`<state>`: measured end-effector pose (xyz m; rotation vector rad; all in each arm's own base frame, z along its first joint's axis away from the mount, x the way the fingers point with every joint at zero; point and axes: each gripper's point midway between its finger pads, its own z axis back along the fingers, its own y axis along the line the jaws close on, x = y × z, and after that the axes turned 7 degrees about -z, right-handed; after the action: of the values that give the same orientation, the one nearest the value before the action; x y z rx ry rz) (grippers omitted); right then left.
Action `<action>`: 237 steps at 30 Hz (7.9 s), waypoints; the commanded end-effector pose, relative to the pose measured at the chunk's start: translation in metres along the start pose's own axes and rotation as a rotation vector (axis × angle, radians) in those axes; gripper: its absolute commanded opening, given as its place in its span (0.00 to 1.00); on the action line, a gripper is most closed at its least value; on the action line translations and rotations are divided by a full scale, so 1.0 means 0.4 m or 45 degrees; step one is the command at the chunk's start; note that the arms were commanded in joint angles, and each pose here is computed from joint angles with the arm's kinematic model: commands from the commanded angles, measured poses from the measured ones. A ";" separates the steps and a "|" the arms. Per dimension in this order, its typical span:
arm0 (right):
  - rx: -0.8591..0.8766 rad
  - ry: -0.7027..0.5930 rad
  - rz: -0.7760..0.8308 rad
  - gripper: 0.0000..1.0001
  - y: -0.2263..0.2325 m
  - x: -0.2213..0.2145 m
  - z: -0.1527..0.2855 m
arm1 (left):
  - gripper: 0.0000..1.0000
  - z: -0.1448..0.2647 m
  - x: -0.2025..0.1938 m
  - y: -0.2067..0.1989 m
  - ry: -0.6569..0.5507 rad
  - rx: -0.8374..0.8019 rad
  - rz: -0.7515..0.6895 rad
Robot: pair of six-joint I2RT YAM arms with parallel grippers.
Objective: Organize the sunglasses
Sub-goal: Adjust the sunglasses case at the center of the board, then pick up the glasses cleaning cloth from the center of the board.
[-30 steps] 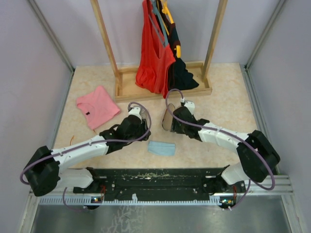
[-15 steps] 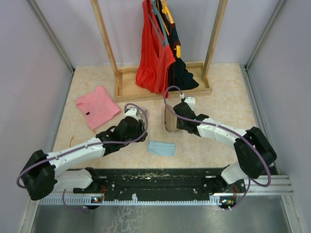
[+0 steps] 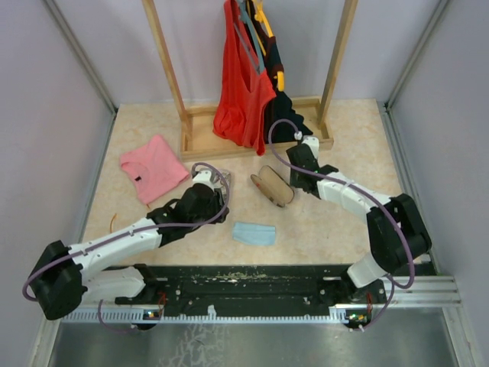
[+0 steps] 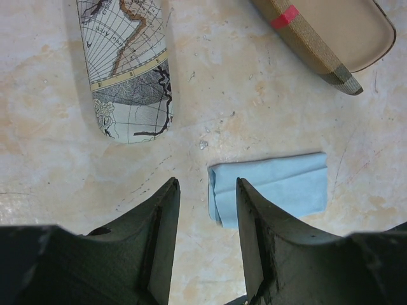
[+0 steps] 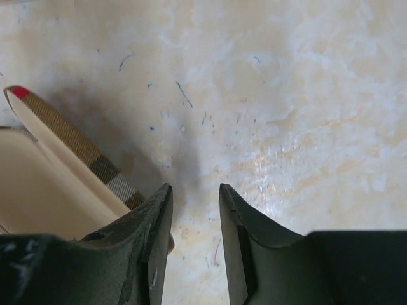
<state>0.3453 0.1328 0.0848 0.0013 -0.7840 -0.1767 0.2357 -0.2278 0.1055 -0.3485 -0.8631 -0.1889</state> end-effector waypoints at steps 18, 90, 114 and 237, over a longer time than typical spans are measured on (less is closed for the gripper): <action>0.326 0.056 -0.378 0.64 0.041 -0.048 0.088 | 0.48 -0.004 0.034 0.007 -0.032 -0.011 0.012; 0.598 0.036 0.527 0.21 0.135 -0.037 -0.021 | 0.47 0.010 0.022 0.032 -0.025 -0.006 0.022; 0.548 -0.131 -0.161 0.47 0.039 -0.010 0.193 | 0.51 -0.024 -0.005 0.006 0.033 -0.071 -0.012; 0.426 0.237 -0.188 0.41 0.092 -0.355 0.187 | 0.22 -0.109 -0.306 -0.028 0.420 0.116 -0.403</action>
<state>0.1936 0.1950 0.0300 0.3549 -0.5824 -0.1553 0.2086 -0.2805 0.0198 -0.1929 -0.7134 -0.4643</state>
